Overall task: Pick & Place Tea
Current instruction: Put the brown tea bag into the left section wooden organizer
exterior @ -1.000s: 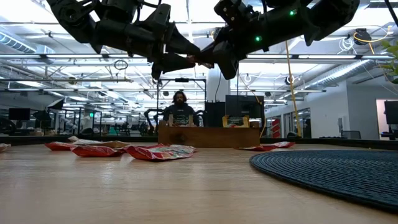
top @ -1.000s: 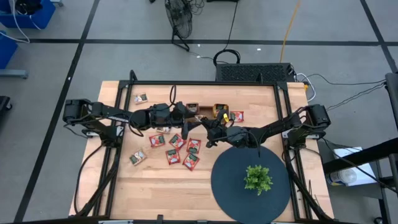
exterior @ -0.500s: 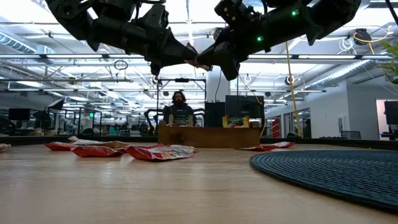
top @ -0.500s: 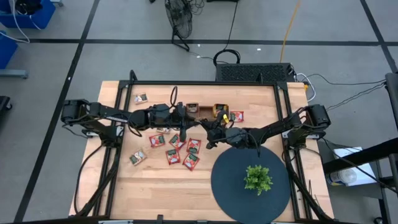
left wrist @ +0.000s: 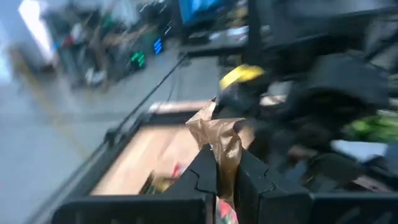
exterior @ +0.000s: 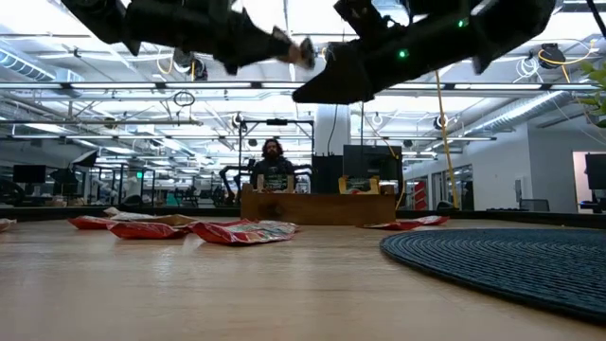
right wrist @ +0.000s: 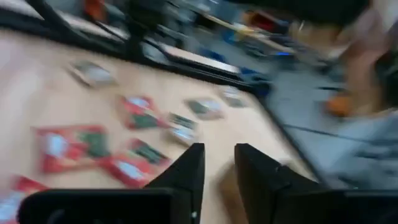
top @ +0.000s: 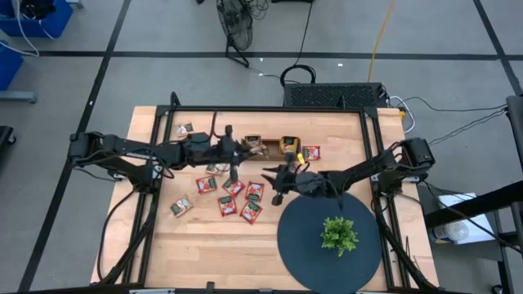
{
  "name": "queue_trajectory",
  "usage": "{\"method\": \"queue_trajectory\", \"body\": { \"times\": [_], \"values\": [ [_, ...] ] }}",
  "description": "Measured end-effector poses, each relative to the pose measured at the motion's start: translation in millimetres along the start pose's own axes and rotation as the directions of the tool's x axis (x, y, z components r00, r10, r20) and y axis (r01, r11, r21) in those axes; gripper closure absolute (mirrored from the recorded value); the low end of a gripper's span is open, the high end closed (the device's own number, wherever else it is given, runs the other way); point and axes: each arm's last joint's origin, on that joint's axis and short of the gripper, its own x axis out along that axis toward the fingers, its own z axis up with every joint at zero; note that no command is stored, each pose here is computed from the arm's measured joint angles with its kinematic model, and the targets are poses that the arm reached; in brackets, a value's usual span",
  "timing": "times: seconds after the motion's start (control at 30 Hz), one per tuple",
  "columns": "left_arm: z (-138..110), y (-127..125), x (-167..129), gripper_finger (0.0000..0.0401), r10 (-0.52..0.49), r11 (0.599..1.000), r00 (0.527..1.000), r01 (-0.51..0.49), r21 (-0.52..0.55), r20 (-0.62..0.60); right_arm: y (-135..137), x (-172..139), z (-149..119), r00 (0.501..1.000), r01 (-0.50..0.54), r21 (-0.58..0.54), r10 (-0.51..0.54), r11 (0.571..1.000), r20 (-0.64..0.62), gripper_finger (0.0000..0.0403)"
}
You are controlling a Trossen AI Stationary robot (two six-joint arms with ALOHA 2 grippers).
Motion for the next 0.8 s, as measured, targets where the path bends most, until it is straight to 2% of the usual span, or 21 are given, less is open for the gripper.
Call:
{"method": "queue_trajectory", "body": {
  "times": [0.1, 0.2, 0.27, 0.37, 0.47, 0.53, 0.57, 0.63, 0.8],
  "values": [
    [9.2, -3.7, -0.3, 0.0377, -0.062, 0.994, 0.993, 0.052, 0.1, 0.1, -14.5, 5.0, -5.7, 0.994, -0.093, 0.116, 0.085, 0.989, 0.075, 0.0309],
    [13.7, -6.7, -0.6, 0.0377, -0.131, 0.978, 0.976, 0.1, 0.181, 0.172, -29.5, 5.6, -12.4, 0.983, -0.122, 0.169, 0.095, 0.978, 0.16, 0.0301],
    [13.6, -8.3, -3.0, 0.0377, -0.185, 0.962, 0.958, 0.131, 0.238, 0.221, -39.1, 3.5, -12.8, 0.958, -0.168, 0.196, 0.113, 0.966, 0.262, 0.0298],
    [12.2, -9.7, -3.5, 0.0377, -0.217, 0.949, 0.933, 0.132, 0.287, 0.288, -51.6, -3.9, -10.3, 0.878, -0.273, 0.18, 0.169, 0.945, 0.447, 0.0293],
    [8.5, -5.6, -5.8, 0.0377, -0.203, 0.949, 0.926, 0.106, 0.296, 0.319, -62.2, -12.3, -3.4, 0.767, -0.349, 0.124, 0.207, 0.929, 0.607, 0.0288],
    [10.2, -1.4, -6.1, 0.0377, -0.19, 0.95, 0.91, 0.077, 0.302, 0.368, -67.0, -15.7, 1.8, 0.704, -0.397, 0.103, 0.23, 0.912, 0.672, 0.0284],
    [9.1, 0.3, -6.2, 0.0377, -0.183, 0.953, 0.905, 0.067, 0.297, 0.384, -68.1, -15.4, 4.2, 0.689, -0.415, 0.102, 0.239, 0.904, 0.684, 0.0281],
    [5.2, 3.0, -4.5, 0.0377, -0.184, 0.952, 0.898, 0.062, 0.3, 0.398, -68.6, -12.0, 9.1, 0.688, -0.428, 0.108, 0.245, 0.897, 0.683, 0.0274],
    [-2.1, 5.8, 1.7, 0.0377, -0.207, 0.952, 0.891, 0.09, 0.291, 0.403, -67.0, 0.7, 18.6, 0.728, -0.431, 0.106, 0.276, 0.896, 0.628, 0.0251]
  ]
}}
